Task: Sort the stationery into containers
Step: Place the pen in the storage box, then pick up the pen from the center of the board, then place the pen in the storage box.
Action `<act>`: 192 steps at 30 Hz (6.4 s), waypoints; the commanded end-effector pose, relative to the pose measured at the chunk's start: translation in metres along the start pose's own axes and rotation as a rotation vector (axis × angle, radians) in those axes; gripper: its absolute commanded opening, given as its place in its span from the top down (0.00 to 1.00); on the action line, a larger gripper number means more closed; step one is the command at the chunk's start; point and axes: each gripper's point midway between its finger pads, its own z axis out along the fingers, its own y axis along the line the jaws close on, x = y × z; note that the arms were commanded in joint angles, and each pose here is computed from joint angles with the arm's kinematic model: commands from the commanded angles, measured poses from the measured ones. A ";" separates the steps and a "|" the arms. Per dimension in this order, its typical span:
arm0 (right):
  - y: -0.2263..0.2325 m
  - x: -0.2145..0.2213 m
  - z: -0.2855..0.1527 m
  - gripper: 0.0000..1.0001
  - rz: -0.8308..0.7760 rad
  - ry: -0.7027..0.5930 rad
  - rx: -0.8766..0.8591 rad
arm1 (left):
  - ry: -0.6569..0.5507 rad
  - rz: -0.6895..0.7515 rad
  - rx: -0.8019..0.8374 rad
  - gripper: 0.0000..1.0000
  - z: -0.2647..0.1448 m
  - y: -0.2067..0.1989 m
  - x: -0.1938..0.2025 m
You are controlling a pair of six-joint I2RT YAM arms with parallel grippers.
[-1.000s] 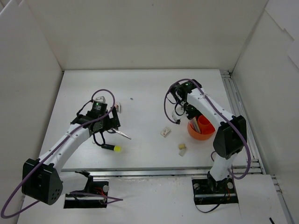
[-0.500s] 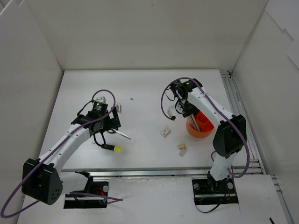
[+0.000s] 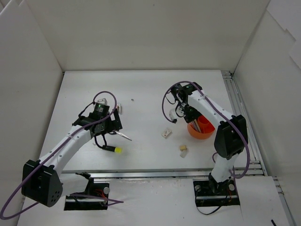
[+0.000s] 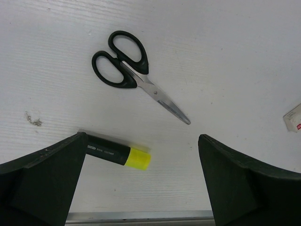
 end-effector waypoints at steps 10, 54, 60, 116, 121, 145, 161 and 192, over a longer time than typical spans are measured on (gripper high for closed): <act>-0.021 0.031 -0.076 0.02 0.197 -0.031 0.246 | 0.047 -0.133 -0.013 0.00 -0.024 0.013 0.038; -0.027 0.017 -0.195 0.02 1.783 -1.476 0.864 | -0.030 -0.736 -0.366 0.52 0.048 0.056 0.068; -0.014 0.017 -0.190 0.02 1.811 -1.456 0.874 | -0.016 -0.711 -0.364 0.84 0.055 0.050 0.063; -0.035 -0.279 -0.232 0.67 0.707 -1.886 0.085 | -0.513 -0.471 0.380 1.00 -0.092 -0.123 -0.046; -0.031 -0.281 -0.232 0.84 0.635 -1.847 0.090 | -0.511 -0.447 0.397 1.00 -0.094 -0.130 -0.042; -0.071 -0.111 -0.153 1.00 0.736 -1.096 0.641 | -0.537 -0.157 0.364 0.01 -0.137 -0.079 -0.026; -0.071 0.053 -0.091 1.00 0.396 0.199 0.570 | -0.513 -0.138 0.043 0.00 -0.102 -0.033 -0.020; 0.022 0.058 -0.040 1.00 -0.090 0.235 0.085 | -0.200 -0.171 0.263 0.01 -0.003 -0.051 -0.044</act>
